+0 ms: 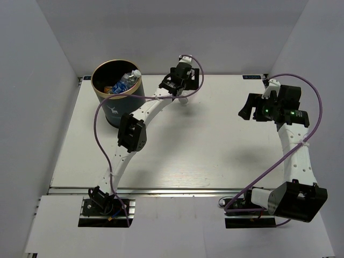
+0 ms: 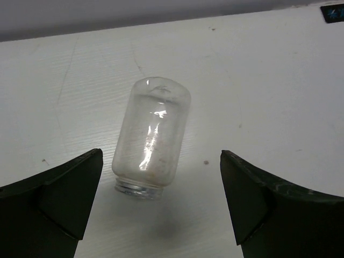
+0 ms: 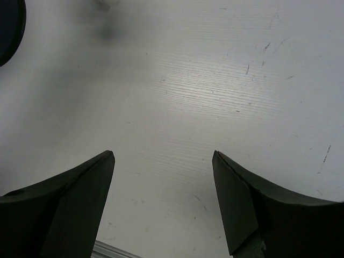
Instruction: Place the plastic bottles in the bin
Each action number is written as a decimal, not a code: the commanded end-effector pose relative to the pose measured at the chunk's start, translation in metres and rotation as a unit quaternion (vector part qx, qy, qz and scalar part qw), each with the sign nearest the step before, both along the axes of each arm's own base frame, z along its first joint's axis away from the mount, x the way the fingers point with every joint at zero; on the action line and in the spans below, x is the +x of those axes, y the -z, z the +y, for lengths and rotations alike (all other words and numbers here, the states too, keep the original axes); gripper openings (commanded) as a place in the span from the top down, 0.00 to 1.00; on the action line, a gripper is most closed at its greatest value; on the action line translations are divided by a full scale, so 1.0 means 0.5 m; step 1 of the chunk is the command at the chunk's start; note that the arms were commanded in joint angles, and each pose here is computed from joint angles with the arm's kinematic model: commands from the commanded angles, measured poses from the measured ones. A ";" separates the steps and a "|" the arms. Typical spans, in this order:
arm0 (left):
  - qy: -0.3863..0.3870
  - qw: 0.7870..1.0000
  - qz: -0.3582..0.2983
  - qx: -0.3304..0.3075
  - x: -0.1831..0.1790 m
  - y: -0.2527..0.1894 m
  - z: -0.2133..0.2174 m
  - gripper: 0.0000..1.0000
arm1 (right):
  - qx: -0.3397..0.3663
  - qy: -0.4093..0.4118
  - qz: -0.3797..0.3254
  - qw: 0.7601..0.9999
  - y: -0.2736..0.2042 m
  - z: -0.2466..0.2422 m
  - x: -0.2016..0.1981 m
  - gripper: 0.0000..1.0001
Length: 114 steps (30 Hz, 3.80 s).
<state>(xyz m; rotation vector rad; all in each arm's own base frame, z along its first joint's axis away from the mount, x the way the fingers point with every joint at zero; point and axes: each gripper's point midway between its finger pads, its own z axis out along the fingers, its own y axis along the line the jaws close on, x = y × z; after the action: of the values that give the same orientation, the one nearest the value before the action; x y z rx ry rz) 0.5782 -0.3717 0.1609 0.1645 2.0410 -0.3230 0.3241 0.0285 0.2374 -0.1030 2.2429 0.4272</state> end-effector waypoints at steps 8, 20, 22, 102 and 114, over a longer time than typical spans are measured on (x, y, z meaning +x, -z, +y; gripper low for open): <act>0.014 0.998 0.052 0.040 0.005 0.131 0.030 0.00 | 0.016 0.000 -0.010 1.000 -0.005 -0.002 -0.011 0.21; 0.049 0.996 0.074 0.028 -0.012 0.168 0.008 0.00 | 0.030 0.001 -0.005 1.000 0.004 0.000 -0.025 0.22; 0.049 0.995 0.078 0.031 -0.015 0.171 0.010 0.00 | 0.031 0.000 -0.004 0.999 0.004 0.001 -0.025 0.22; -0.353 0.930 -0.068 -0.074 -0.356 -0.416 0.618 1.00 | 0.100 -0.062 -0.013 0.993 0.061 0.068 -0.099 0.32; -0.368 0.928 -0.010 -0.058 -0.297 -0.333 0.678 0.93 | 0.103 -0.064 -0.010 0.993 0.073 0.070 -0.103 0.32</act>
<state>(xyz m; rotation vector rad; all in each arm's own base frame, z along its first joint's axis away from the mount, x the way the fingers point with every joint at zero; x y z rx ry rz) 0.4258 -0.0300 0.3261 -0.6695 1.8908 0.0774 0.2683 0.0629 0.1930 -0.1098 2.2051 0.7243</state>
